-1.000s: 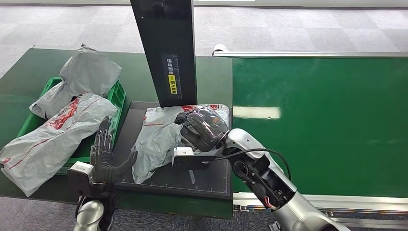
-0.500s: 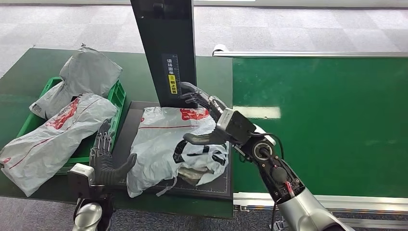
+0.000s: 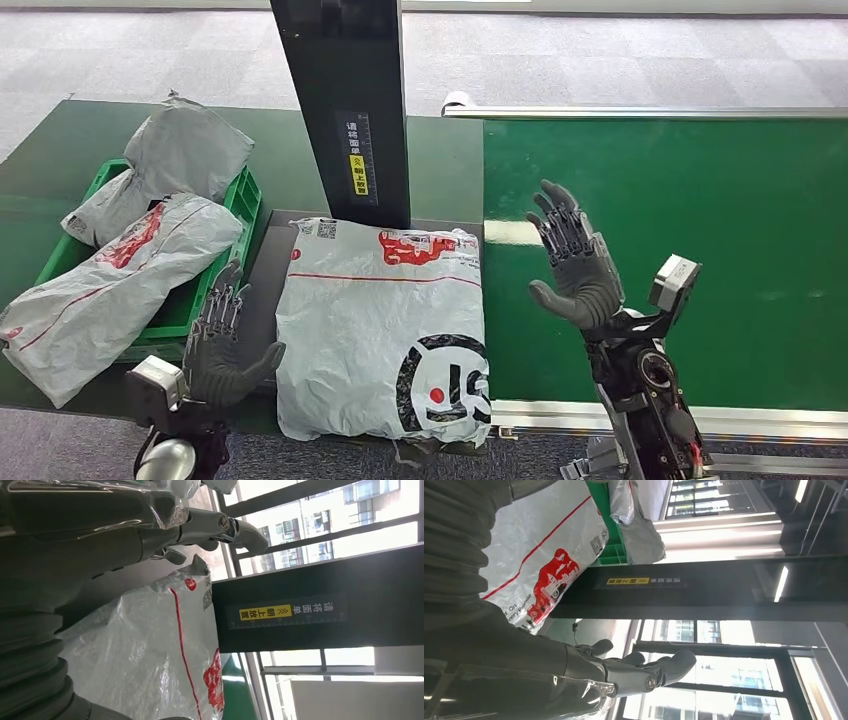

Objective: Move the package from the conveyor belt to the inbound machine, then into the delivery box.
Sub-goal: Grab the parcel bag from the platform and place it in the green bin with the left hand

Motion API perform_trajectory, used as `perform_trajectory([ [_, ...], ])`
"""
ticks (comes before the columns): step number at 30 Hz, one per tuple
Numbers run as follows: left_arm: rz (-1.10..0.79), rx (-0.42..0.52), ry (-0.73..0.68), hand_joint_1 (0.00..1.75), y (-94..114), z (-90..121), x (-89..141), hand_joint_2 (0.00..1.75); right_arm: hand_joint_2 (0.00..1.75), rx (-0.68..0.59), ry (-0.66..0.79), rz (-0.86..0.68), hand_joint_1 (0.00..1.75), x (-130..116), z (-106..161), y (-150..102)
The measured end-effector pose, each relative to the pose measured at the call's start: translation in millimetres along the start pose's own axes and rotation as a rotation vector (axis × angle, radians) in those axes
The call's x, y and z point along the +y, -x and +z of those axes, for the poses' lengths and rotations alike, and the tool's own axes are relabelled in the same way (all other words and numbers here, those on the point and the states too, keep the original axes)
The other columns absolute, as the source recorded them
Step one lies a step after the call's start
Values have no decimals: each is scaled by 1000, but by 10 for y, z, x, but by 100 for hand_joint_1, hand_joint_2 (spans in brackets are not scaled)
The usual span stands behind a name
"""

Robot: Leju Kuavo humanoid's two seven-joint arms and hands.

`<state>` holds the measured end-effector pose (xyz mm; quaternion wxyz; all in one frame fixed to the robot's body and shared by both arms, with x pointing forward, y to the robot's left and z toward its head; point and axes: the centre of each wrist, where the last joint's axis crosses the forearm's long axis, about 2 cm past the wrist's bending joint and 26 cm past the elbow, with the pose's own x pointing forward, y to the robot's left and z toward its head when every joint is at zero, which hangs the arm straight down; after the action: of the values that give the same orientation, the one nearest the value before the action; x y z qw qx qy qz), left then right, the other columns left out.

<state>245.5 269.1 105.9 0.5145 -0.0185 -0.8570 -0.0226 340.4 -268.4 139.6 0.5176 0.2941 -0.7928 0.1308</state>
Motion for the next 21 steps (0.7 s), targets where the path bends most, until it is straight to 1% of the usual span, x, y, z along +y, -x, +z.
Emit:
perform_trajectory([
  [2, 13, -2, 24, 0, -8, 8, -1, 175, 175, 2, 32, 5, 0, -12, 57, -4],
  [4, -22, 5, 98, 0, -36, 60, -9, 175, 175, 5, 99, 4, 0, 18, 237, 21],
  [6, -169, 32, 205, 0, -91, 149, -44, 175, 175, 10, 177, -2, 0, 89, 530, 58],
  [8, -344, 56, 307, 0, -141, 209, -137, 175, 175, 22, 243, -6, 0, 150, 784, 76],
  [11, -532, 37, 444, 0, -187, 217, -416, 175, 175, 43, 329, -8, 0, 196, 990, 88],
  [13, -669, -9, 515, 0, -196, 194, -654, 175, 175, 49, 374, -12, 0, 222, 1042, 105],
  [16, -904, -105, 579, 0, -165, 139, -995, 175, 175, 43, 417, -21, 0, 266, 1043, 117],
  [18, -990, -157, 611, 0, -121, 110, -1146, 175, 175, 36, 434, -24, 0, 278, 1026, 105],
  [21, -1055, -208, 645, 0, -62, 84, -1264, 175, 175, 24, 457, -26, 0, 275, 1009, 74],
])
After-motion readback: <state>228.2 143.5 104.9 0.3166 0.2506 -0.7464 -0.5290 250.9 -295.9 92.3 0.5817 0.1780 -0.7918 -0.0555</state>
